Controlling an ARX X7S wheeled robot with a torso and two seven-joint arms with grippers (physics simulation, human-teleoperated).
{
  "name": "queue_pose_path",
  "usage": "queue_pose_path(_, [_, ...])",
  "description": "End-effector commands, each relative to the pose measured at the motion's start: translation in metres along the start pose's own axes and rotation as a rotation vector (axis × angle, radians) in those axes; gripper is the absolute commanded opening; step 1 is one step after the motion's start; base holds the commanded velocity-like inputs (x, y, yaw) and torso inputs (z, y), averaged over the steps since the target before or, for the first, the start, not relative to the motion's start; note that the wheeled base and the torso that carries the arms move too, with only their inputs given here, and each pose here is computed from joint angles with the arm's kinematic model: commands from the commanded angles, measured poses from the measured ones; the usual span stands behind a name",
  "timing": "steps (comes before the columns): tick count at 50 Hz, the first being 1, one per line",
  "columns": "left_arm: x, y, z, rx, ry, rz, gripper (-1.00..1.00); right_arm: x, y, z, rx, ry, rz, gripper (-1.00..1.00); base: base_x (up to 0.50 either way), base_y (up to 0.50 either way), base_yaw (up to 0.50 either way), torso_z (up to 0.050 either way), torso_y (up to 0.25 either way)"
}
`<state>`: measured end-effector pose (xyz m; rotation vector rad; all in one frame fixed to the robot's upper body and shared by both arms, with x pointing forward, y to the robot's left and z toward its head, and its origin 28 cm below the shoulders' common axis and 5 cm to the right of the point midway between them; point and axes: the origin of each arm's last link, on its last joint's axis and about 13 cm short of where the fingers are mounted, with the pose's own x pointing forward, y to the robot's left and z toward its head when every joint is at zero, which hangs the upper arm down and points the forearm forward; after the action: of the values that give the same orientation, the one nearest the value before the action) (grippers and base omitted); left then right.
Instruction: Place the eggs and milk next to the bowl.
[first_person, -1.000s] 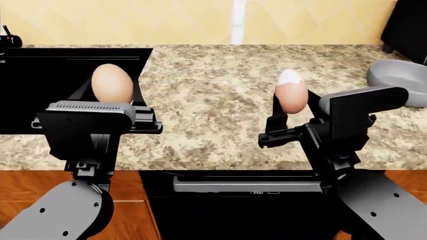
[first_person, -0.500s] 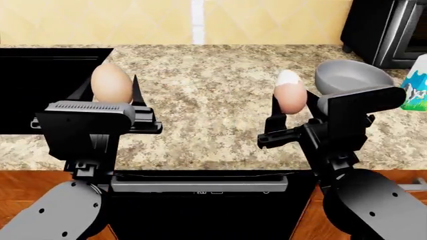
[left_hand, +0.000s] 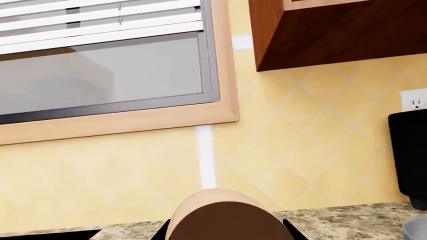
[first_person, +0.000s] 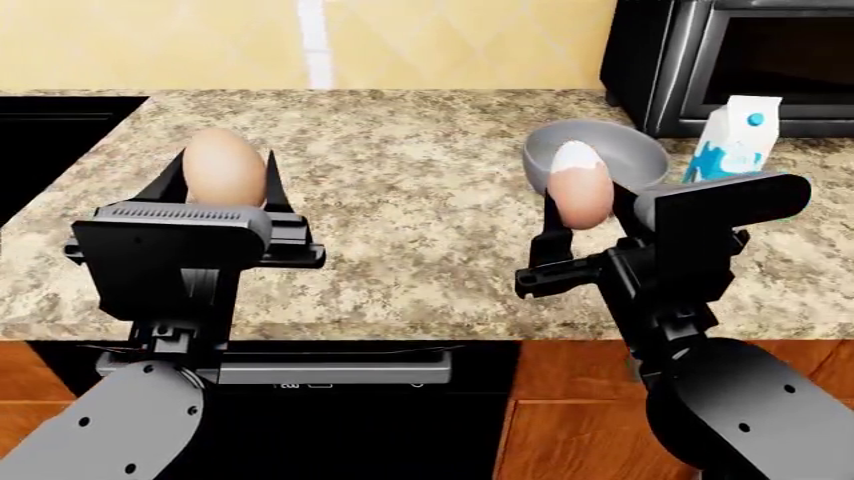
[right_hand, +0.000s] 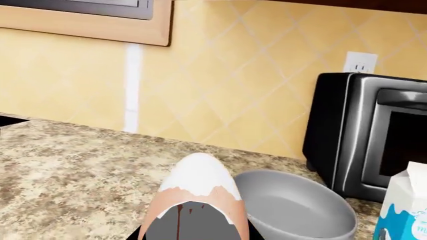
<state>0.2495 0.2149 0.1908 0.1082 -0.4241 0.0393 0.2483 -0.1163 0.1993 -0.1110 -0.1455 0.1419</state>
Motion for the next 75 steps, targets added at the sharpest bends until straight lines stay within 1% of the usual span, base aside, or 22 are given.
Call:
queue_pose_path(1, [-0.001, 0.0, 0.002, -0.016, -0.002, 0.003, -1.0, 0.0, 0.0, 0.0, -0.011, -0.004, 0.0, -1.0, 0.0, -0.5, 0.0, 0.0, 0.0])
queue_pose_path(22, [-0.001, 0.0, 0.002, -0.017, -0.003, 0.001, -1.0, 0.0, 0.001, 0.0, -0.013, -0.008, -0.001, -1.0, 0.01, -0.5, 0.0, 0.0, 0.0])
queue_pose_path(28, [-0.001, 0.0, 0.002, -0.018, -0.003, 0.0, -1.0, 0.0, 0.0, 0.001, -0.021, -0.012, -0.009, -1.0, 0.06, -0.02, 0.0, 0.0, 0.0])
queue_pose_path(44, [-0.001, 0.0, 0.003, -0.019, -0.007, 0.001, -1.0, 0.001, 0.001, 0.0, -0.018, -0.008, -0.003, -1.0, 0.47, -0.07, 0.0, 0.0, 0.001])
queue_pose_path(48, [-0.001, 0.0, 0.004, -0.02, -0.01, 0.0, -1.0, 0.002, 0.003, -0.001, -0.031, 0.02, 0.01, -1.0, 0.0, 0.0, 0.0, 0.0, 0.003])
queue_pose_path(51, [-0.002, 0.001, 0.004, -0.021, -0.011, 0.002, -1.0, 0.003, 0.006, -0.004, -0.069, 0.091, 0.009, -1.0, 0.0, 0.0, 0.0, 0.0, 0.0])
queue_pose_path(53, [-0.002, 0.001, 0.005, -0.021, -0.012, 0.002, -1.0, 0.004, 0.007, -0.006, -0.076, 0.115, 0.016, -1.0, 0.0, 0.0, 0.0, 0.0, 0.0])
queue_pose_path(57, [-0.002, 0.002, 0.006, -0.023, -0.015, 0.007, -1.0, -0.003, 0.009, -0.007, -0.069, 0.143, 0.028, -1.0, 0.0, 0.0, 0.0, 0.0, 0.0])
queue_pose_path(62, [-0.002, 0.003, 0.007, -0.025, -0.018, 0.011, -1.0, -0.004, 0.011, -0.015, -0.051, 0.189, 0.045, -1.0, 0.0, 0.0, 0.0, 0.0, 0.0])
queue_pose_path(75, [-0.002, 0.005, 0.009, -0.034, -0.021, 0.018, -1.0, -0.019, 0.014, -0.018, -0.036, 0.197, 0.031, -1.0, 0.0, 0.0, 0.0, 0.0, 0.0])
